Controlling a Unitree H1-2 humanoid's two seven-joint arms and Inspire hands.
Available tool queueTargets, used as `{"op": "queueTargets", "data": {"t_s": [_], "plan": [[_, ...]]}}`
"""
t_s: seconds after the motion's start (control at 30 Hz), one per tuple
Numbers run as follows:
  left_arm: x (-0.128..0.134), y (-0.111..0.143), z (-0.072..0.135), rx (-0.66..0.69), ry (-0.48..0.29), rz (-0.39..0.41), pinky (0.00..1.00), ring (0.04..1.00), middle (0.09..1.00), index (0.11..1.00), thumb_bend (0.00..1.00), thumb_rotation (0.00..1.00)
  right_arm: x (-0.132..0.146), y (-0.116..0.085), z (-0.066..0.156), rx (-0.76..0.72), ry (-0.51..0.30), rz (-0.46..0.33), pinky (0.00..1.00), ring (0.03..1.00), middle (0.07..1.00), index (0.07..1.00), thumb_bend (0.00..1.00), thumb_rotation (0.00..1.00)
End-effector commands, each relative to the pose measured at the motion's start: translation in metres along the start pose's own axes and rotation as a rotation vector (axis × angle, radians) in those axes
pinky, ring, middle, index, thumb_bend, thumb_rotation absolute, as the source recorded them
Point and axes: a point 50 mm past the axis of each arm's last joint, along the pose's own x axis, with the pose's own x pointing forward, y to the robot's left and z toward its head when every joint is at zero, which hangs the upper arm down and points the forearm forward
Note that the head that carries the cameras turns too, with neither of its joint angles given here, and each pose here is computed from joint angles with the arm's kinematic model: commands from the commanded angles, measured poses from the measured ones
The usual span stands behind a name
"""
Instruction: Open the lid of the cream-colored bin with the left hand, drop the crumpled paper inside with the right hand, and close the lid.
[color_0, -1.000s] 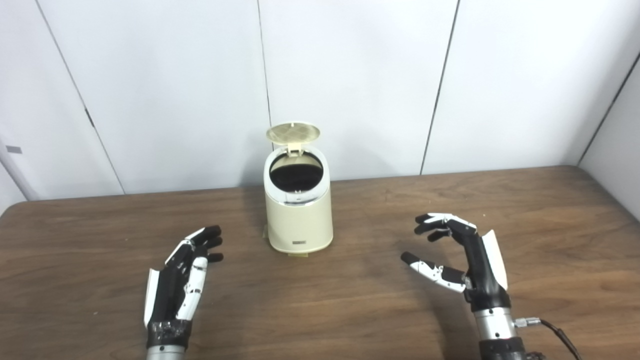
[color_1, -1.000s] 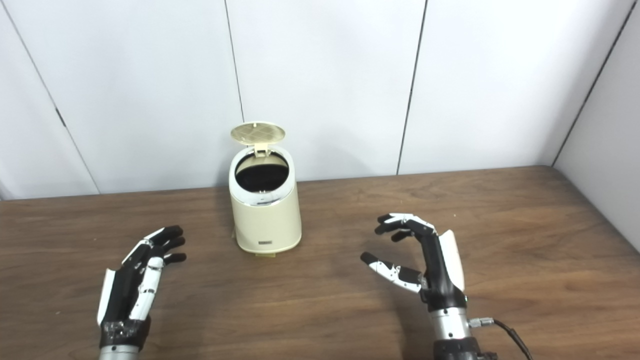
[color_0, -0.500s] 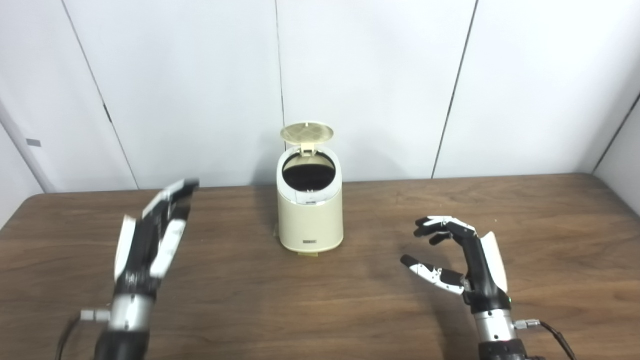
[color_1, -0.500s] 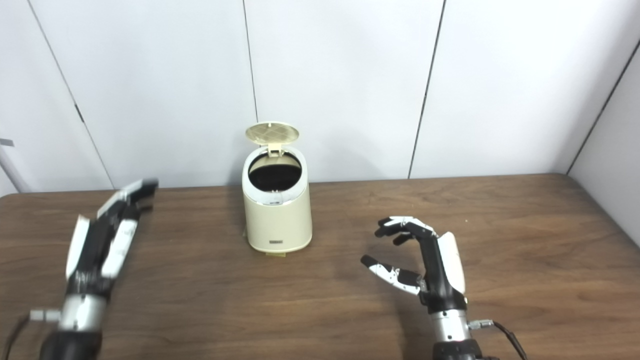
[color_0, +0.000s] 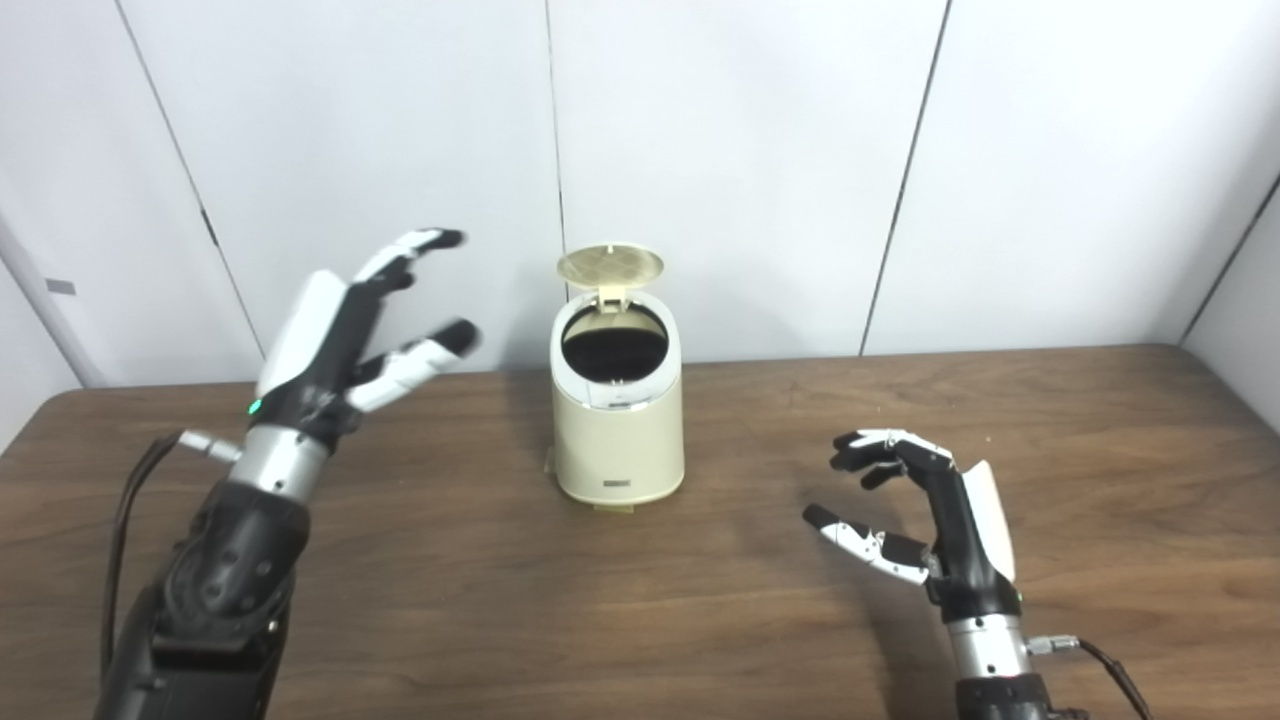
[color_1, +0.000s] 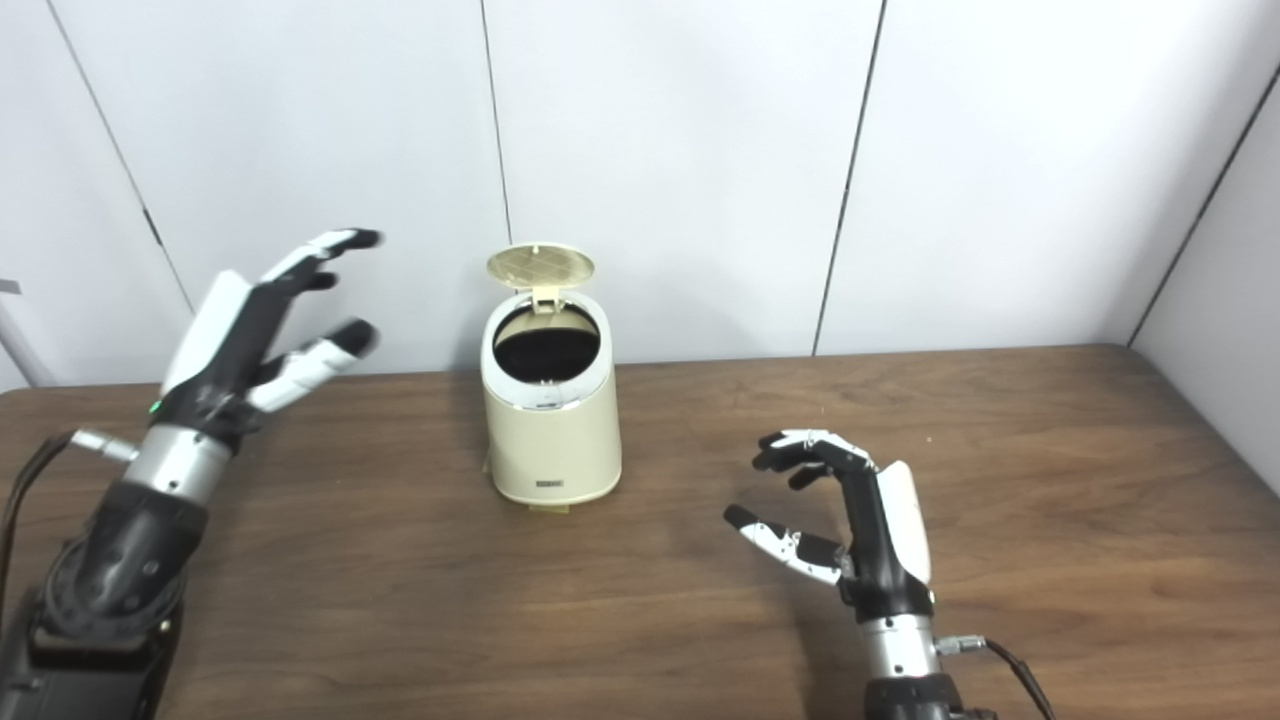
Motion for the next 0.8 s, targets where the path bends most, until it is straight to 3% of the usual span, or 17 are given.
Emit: {"op": "queueTargets", "data": {"t_s": [0.0,0.1,0.27,0.4,0.77], "plan": [[0.016,0.016,0.024,0.099,-0.078,0.025,0.94,0.989,0.966,0.940,1.00,0.88,-0.017,0.011,-0.016,0.010,0.054,0.022,0.46,0.574,0.629,0.495,0.48,0.14],[0.026,0.012,0.033,0.199,-0.093,-0.005,0.93,0.999,0.978,0.955,1.00,0.88,-0.017,0.011,-0.018,0.001,0.055,0.030,0.46,0.573,0.629,0.495,0.48,0.14],[0.046,0.004,0.052,0.413,-0.143,-0.025,0.99,1.000,0.973,0.954,1.00,0.81,-0.017,0.012,-0.023,0.008,0.059,0.038,0.47,0.578,0.628,0.495,0.48,0.14],[0.064,-0.004,0.065,0.528,-0.148,-0.040,1.00,1.000,0.997,0.981,1.00,0.86,-0.018,0.014,-0.027,0.010,0.069,0.046,0.48,0.584,0.632,0.495,0.48,0.14],[0.101,-0.012,0.078,0.505,-0.123,0.025,1.00,1.000,0.985,0.978,1.00,0.92,-0.021,0.020,-0.034,0.016,0.084,0.058,0.45,0.566,0.630,0.495,0.48,0.14]]}}
